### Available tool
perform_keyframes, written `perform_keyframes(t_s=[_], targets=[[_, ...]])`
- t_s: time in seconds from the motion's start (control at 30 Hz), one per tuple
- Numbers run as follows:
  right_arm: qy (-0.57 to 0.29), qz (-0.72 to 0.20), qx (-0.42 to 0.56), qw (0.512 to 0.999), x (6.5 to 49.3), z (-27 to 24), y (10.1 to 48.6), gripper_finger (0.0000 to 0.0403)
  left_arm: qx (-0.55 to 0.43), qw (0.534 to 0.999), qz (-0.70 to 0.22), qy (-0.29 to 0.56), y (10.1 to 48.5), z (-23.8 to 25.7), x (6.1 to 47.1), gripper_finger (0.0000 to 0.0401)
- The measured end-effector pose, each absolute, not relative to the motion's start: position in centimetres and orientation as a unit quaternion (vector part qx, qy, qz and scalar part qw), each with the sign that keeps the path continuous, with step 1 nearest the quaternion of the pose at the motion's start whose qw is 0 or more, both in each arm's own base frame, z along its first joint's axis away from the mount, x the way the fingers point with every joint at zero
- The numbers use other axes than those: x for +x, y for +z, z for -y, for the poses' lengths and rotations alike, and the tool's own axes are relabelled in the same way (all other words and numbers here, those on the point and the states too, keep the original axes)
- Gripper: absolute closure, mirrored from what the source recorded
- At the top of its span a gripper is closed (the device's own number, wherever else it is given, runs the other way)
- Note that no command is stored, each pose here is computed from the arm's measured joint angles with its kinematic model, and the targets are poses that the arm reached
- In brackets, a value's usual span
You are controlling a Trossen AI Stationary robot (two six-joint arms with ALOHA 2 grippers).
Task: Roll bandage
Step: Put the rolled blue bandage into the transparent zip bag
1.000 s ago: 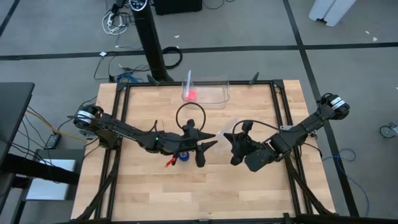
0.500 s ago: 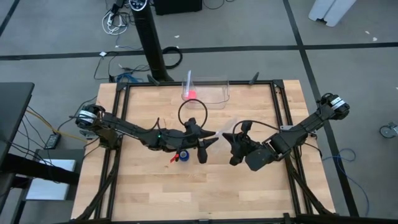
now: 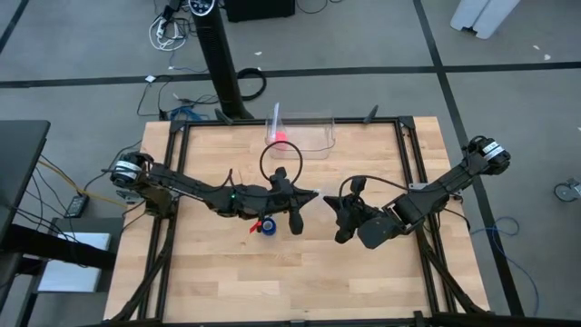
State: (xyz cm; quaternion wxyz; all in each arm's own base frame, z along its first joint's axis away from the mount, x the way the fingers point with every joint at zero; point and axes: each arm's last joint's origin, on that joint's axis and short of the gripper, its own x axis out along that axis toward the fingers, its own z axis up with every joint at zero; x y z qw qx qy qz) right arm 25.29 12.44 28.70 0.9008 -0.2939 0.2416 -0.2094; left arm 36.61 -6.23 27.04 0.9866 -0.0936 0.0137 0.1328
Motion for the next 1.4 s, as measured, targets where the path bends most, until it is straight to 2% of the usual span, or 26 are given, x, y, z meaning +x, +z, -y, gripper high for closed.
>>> perform_keyframes(t_s=[0.27,0.4,0.53,0.9,1.0,1.17,1.4], targets=[[-0.175,-0.222,-0.185,0.941,24.9,-12.7,29.3,0.0346,0.02,0.99,-0.07,0.12,26.1,6.2,36.5,0.0398],[-0.137,-0.217,-0.113,0.96,24.7,-12.6,29.8,0.0321,0.079,0.99,-0.09,0.074,25.8,6.9,36.4,0.0399],[-0.122,-0.221,-0.096,0.963,25.0,-12.2,29.8,0.0312,0.12,0.988,-0.09,0.037,25.8,7.8,36.3,0.0399],[-0.072,-0.238,-0.059,0.967,25.7,-11.4,29.7,0.0317,0.126,0.988,-0.09,0.03,25.8,8.2,36.2,0.04],[-0.076,-0.238,-0.057,0.967,25.8,-11.2,29.7,0.0333,0.124,0.988,-0.089,0.032,25.8,8.2,36.2,0.0401],[-0.079,-0.234,-0.065,0.967,25.8,-11.1,29.8,0.0387,0.121,0.988,-0.09,0.044,25.8,8.2,36.2,0.0401],[-0.093,-0.237,-0.071,0.964,25.8,-11.0,29.7,0.0391,0.116,0.988,-0.092,0.051,25.8,8.1,36.2,0.0401]])
